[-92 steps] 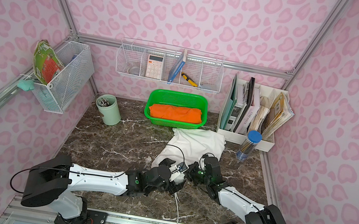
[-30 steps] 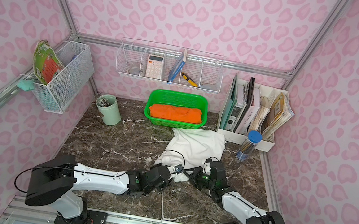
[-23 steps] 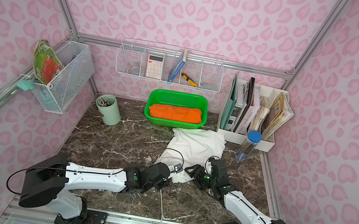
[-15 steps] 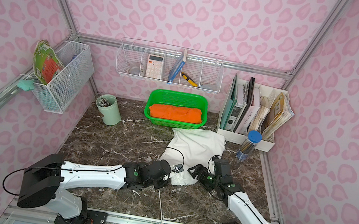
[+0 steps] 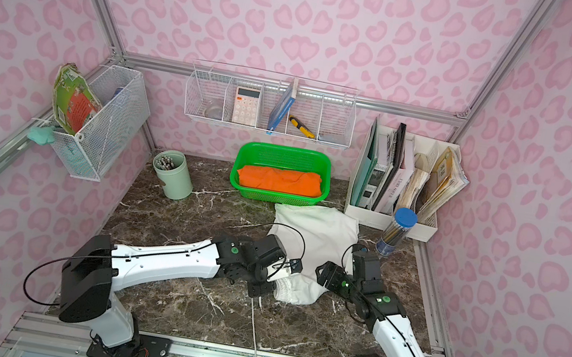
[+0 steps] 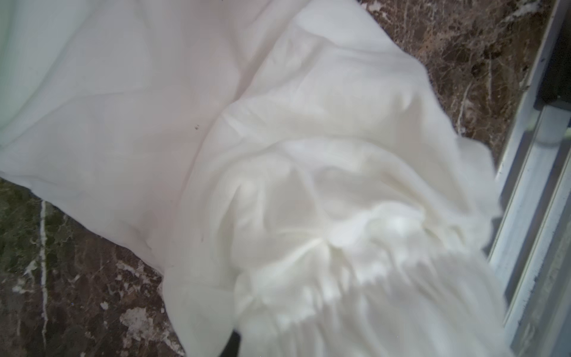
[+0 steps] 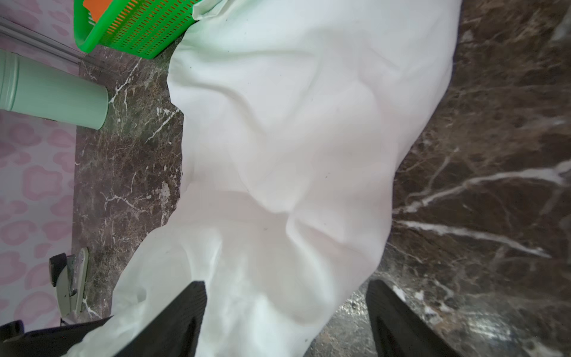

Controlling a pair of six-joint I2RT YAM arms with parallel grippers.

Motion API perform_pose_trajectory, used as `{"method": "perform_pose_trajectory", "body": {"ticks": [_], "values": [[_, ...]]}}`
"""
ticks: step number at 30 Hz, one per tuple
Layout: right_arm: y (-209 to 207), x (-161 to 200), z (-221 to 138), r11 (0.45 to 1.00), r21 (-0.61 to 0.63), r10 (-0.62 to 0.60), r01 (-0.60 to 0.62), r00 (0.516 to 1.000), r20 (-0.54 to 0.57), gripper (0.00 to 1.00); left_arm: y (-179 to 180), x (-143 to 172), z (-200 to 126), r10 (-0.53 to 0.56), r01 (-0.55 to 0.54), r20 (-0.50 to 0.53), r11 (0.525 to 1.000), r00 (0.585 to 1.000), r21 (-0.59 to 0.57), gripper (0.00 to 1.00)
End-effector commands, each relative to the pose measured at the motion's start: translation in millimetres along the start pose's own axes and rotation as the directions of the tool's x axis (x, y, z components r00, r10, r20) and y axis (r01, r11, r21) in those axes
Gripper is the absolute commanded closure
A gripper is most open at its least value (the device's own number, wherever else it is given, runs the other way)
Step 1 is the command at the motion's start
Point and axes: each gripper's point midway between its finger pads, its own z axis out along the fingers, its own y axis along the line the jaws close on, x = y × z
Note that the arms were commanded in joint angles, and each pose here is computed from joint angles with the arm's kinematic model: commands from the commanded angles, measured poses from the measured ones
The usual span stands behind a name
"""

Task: Roll up the shorts
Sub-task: Roll the shorts at the center of the board.

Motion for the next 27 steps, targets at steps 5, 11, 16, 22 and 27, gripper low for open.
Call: {"method": "perform_pose_trajectory", "body": {"ticks": [5,11,16,22,27], "values": [[10.7,-17.3,-8.2,0.985,-0.002,-0.174,0.174,0.983,0.054,0.19,-21.9,3.0,2.9,-0.005,0.038,-0.116,0.957,0.993,0.288,0.86],[44.2,-26.8,-18.7,0.925,-0.040,-0.368,0.377,0.919,0.143,0.24,-24.4,-8.8,11.1,-0.015,0.086,-0.166,0.898,0.986,0.432,0.86],[71.3,-25.2,-24.9,0.816,0.018,-0.568,0.578,0.795,0.211,0.22,-17.5,-13.2,21.4,-0.047,0.163,-0.229,0.838,0.972,0.521,0.88],[76.9,-41.9,-41.8,0.762,0.096,-0.636,0.641,0.710,0.302,0.19,-4.1,-15.7,34.7,-0.070,0.203,-0.255,0.814,0.964,0.544,0.88],[73.0,-47.5,-49.8,0.749,0.143,-0.655,0.647,0.690,0.308,0.19,8.0,-19.1,37.5,-0.092,0.206,-0.228,0.808,0.969,0.552,0.88]]}}
